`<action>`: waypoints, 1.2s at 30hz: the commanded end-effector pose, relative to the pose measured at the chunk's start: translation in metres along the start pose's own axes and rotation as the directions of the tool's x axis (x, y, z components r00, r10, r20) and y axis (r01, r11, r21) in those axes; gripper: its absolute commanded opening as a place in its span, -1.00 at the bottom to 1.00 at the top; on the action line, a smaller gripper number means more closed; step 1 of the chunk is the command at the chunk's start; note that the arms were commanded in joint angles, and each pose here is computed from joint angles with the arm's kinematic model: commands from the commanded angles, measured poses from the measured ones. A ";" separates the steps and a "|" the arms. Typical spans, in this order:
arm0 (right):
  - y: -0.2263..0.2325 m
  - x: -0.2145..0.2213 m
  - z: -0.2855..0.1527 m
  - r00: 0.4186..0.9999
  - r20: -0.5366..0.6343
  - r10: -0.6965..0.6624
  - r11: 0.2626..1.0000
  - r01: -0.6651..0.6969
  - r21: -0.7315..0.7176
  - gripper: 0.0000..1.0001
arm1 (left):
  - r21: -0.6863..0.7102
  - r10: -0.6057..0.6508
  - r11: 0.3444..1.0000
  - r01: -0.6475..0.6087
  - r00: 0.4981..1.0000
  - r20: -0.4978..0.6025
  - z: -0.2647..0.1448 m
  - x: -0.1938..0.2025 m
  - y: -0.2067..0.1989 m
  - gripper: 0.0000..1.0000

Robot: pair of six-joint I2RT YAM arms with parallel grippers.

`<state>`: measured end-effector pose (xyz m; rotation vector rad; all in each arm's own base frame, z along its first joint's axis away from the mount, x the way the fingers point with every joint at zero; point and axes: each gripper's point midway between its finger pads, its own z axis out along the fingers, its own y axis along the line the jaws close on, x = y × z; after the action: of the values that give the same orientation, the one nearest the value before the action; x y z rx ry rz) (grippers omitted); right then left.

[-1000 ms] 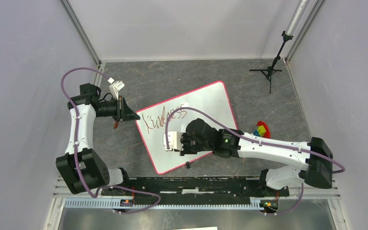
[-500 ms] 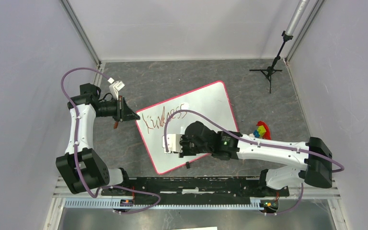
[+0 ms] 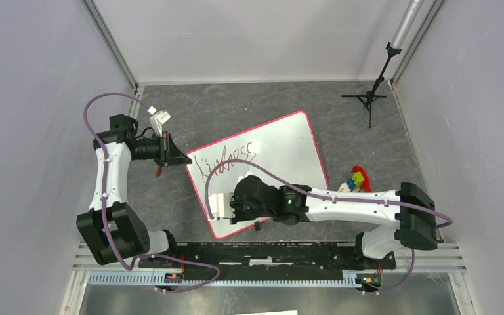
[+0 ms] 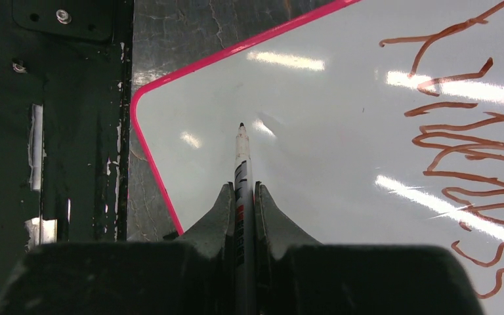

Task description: Write a sentence on the whiteboard

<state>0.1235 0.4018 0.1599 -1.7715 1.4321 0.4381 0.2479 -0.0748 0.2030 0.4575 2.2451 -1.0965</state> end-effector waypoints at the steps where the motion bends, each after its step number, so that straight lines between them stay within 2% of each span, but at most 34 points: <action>1: -0.007 -0.028 0.003 0.999 0.054 -0.003 0.999 0.001 0.039 -1.00 | 0.003 0.002 1.000 -0.002 1.000 -0.009 0.001 0.002 -0.001 -0.70; 13: -0.014 -0.024 0.016 1.000 0.025 -0.009 0.996 0.006 0.094 -1.00 | -0.001 0.008 1.000 -0.008 1.000 -0.010 0.001 0.004 -0.002 -0.70; 23: -0.049 -0.018 0.008 0.999 0.010 0.033 0.978 -0.035 0.207 -1.00 | -0.002 0.005 1.000 -0.005 1.000 -0.012 0.001 0.004 -0.001 -0.70; 36: -0.032 0.018 -0.001 0.997 -0.050 0.056 0.986 -0.048 0.158 -1.00 | -0.007 0.000 1.000 0.000 1.000 -0.016 0.001 0.005 0.000 -0.70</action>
<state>0.1536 0.4052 0.1573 -1.6648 1.4879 0.3174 0.2485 -0.0744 0.2026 0.4592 2.2450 -1.0919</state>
